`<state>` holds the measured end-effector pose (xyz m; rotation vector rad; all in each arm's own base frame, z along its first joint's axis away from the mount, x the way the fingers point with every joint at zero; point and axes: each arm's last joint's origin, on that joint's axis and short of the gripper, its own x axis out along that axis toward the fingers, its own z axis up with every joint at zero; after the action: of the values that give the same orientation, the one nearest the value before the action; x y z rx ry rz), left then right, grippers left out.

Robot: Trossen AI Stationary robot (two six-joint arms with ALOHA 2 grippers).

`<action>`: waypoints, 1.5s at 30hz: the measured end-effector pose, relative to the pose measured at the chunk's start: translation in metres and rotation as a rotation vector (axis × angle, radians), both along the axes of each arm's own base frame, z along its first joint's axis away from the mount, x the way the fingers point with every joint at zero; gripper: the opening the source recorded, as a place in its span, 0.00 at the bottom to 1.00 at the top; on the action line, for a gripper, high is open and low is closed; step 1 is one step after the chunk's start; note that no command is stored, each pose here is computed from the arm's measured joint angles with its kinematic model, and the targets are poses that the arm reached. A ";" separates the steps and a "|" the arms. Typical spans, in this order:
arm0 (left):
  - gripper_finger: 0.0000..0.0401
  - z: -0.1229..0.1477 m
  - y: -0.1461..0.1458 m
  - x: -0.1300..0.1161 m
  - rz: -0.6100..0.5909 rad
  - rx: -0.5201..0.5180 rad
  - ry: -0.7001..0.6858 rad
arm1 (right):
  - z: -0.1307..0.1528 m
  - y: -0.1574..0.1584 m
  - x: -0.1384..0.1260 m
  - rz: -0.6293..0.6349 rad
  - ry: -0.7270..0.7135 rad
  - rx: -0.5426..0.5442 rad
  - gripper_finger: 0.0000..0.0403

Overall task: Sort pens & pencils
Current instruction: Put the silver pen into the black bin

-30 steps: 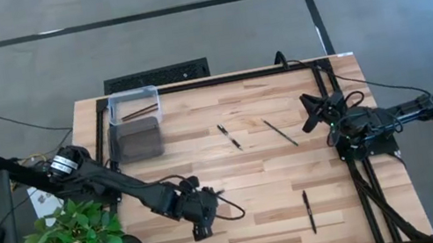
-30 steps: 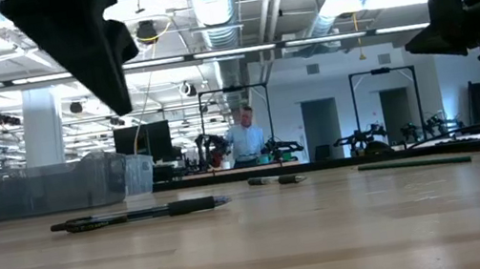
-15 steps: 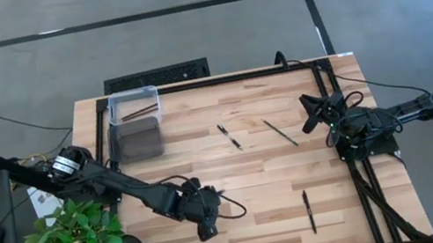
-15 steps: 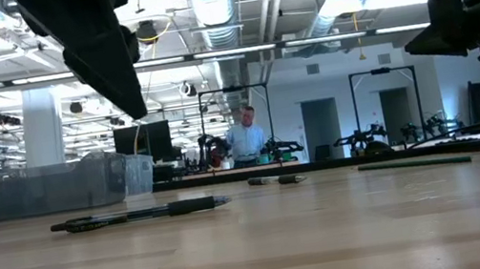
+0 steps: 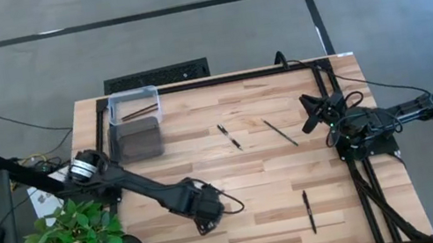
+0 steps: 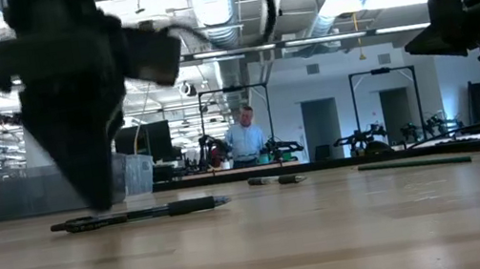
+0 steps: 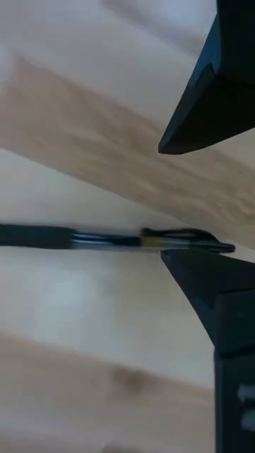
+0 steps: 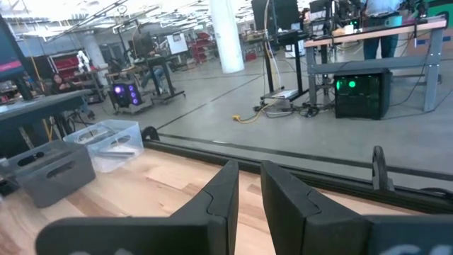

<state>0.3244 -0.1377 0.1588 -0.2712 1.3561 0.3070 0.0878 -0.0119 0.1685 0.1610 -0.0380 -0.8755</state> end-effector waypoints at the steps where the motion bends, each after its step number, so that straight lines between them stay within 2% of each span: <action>1: 0.56 -0.004 0.001 0.000 0.006 -0.011 0.026 | 0.000 0.000 0.000 0.000 0.000 0.000 0.20; 5: 0.56 -0.014 0.002 0.000 0.013 -0.009 0.076 | 0.000 0.000 0.000 0.000 0.000 0.000 0.20; 15: 0.56 -0.014 0.004 0.000 0.015 0.024 0.076 | 0.000 0.000 0.000 0.000 0.000 0.000 0.20; 21: 0.56 -0.015 0.005 0.002 -0.033 0.090 0.048 | 0.000 0.000 0.000 0.000 0.000 0.000 0.20; 27: 0.56 -0.015 0.012 0.003 0.054 0.026 0.077 | 0.000 0.000 0.000 0.000 0.000 0.000 0.20; 36: 0.56 -0.024 0.024 0.001 0.079 -0.022 0.097 | 0.000 0.000 0.000 0.000 0.000 0.000 0.20; 40: 0.51 -0.025 0.027 0.002 0.087 -0.030 0.104 | 0.000 0.000 0.000 0.001 0.000 0.000 0.20; 45: 0.37 -0.025 0.027 0.001 0.089 -0.026 0.110 | 0.000 0.000 0.000 0.001 0.000 0.000 0.20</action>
<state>0.3256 -0.1104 0.1335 -0.3406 1.4596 0.3835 0.0878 -0.0119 0.1685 0.1614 -0.0381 -0.8747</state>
